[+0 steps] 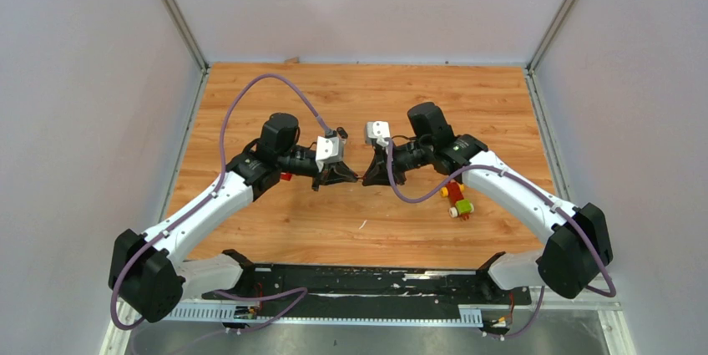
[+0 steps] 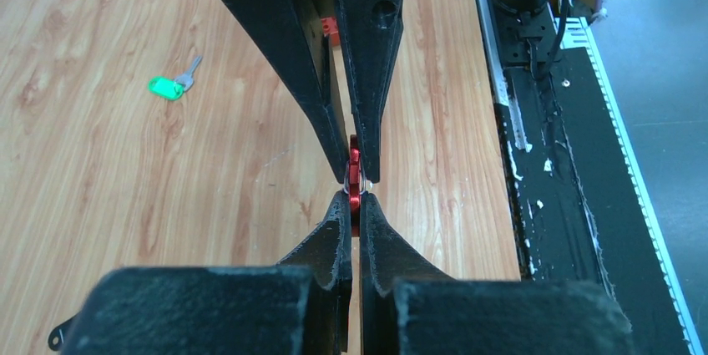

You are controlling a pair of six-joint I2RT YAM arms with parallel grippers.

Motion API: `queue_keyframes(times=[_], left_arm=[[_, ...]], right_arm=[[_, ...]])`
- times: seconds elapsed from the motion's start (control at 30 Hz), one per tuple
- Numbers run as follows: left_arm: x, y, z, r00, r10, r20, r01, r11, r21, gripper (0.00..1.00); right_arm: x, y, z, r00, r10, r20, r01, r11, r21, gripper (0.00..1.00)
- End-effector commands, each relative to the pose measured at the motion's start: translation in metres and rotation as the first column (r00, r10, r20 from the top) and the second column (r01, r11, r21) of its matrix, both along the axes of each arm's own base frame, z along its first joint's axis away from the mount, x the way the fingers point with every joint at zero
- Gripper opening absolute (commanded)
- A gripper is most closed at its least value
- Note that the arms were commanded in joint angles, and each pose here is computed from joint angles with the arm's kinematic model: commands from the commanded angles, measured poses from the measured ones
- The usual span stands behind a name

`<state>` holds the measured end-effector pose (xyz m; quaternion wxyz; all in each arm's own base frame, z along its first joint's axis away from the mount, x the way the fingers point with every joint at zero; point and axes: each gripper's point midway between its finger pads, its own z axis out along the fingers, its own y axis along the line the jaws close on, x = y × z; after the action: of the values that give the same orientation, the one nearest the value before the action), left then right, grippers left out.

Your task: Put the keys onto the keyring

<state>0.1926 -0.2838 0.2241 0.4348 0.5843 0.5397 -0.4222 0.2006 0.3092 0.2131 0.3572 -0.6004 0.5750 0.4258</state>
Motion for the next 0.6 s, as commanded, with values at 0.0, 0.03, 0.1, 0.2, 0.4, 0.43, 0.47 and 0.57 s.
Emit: queue_keyframes(times=[0.0,0.03,0.1,0.2,0.4,0.43,0.47,0.57], left_arm=[[-0.001,0.000,0.003,0.999,-0.005,0.037,0.005,1.000,-0.012,0.01],[-0.001,0.000,0.003,0.999,-0.003,0.036,0.003,1.000,-0.011,0.01],[0.000,0.000,0.003,0.999,0.001,0.032,-0.001,1.000,-0.010,0.02],[0.003,-0.001,0.008,1.000,0.017,0.026,-0.016,1.000,-0.015,0.23],[0.027,0.008,0.053,0.996,0.091,0.020,-0.088,0.989,-0.120,0.46],[0.032,0.010,0.066,0.995,0.100,0.025,-0.095,0.981,-0.166,0.48],[0.035,0.014,0.075,0.994,0.107,0.019,-0.101,0.974,-0.205,0.50],[0.035,0.016,0.093,0.994,0.106,0.040,-0.089,0.950,-0.299,0.56]], right_arm=[[0.005,0.003,0.006,1.000,-0.010,0.027,0.009,1.000,0.025,0.08],[0.006,0.003,0.005,0.999,-0.017,0.030,0.016,1.000,0.023,0.06],[0.009,0.003,0.005,0.999,-0.030,0.040,0.030,0.999,0.021,0.01],[0.014,0.002,0.009,0.996,-0.064,0.060,0.063,0.998,0.021,0.00],[0.030,-0.005,0.045,0.981,-0.170,0.092,0.160,0.981,0.110,0.00],[0.032,-0.007,0.052,0.981,-0.181,0.073,0.170,0.975,0.140,0.00],[0.032,-0.008,0.058,0.983,-0.178,0.046,0.168,0.971,0.170,0.00],[0.033,-0.010,0.073,0.986,-0.158,-0.046,0.164,0.957,0.240,0.00]])
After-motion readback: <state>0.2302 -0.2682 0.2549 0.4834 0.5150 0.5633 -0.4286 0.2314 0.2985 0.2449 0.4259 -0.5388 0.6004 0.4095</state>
